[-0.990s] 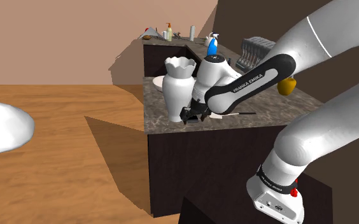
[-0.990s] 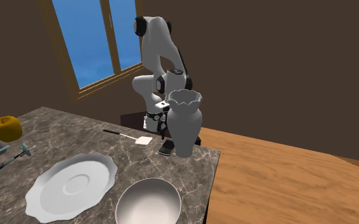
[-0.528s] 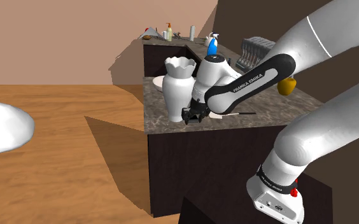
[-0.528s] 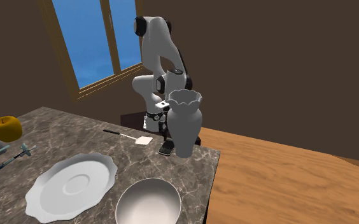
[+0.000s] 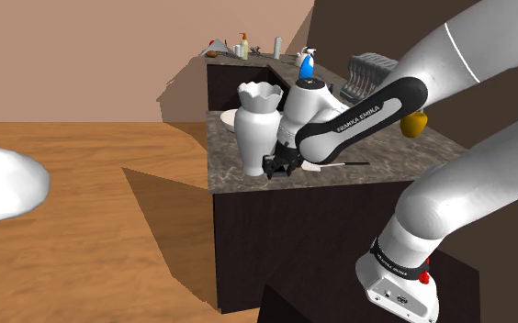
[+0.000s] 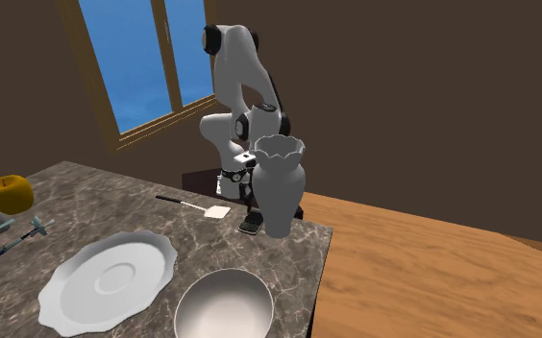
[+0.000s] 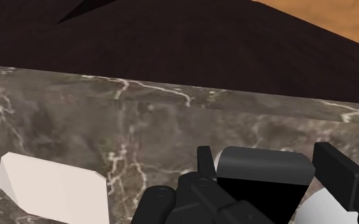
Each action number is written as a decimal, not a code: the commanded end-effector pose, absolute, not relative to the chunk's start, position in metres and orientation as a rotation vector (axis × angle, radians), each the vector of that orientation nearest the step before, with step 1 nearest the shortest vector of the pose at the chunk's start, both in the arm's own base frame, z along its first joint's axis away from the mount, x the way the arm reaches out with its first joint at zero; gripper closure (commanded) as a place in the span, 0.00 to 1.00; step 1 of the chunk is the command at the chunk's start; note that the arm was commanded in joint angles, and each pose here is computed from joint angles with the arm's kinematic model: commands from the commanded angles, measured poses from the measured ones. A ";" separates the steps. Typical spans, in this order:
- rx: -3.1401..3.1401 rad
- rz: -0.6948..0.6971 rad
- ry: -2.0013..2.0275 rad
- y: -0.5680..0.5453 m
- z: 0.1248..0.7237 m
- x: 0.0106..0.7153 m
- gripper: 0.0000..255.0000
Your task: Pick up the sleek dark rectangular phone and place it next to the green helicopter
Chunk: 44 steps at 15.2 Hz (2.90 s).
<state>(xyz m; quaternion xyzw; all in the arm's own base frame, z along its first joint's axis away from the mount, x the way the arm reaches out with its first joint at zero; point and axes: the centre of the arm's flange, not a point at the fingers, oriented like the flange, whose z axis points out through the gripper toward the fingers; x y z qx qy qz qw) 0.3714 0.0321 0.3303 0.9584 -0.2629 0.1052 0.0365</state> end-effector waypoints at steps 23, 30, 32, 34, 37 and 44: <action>2.943 0.321 -0.807 0.032 0.454 0.371 1.00; 2.943 0.321 -0.807 0.032 0.491 0.371 1.00; 2.943 0.321 -0.807 0.032 0.502 0.371 1.00; 2.943 0.321 -0.807 0.032 0.512 0.371 1.00; 2.943 0.321 -0.807 0.032 0.528 0.371 1.00; 2.943 0.321 -0.807 0.006 0.549 0.368 1.00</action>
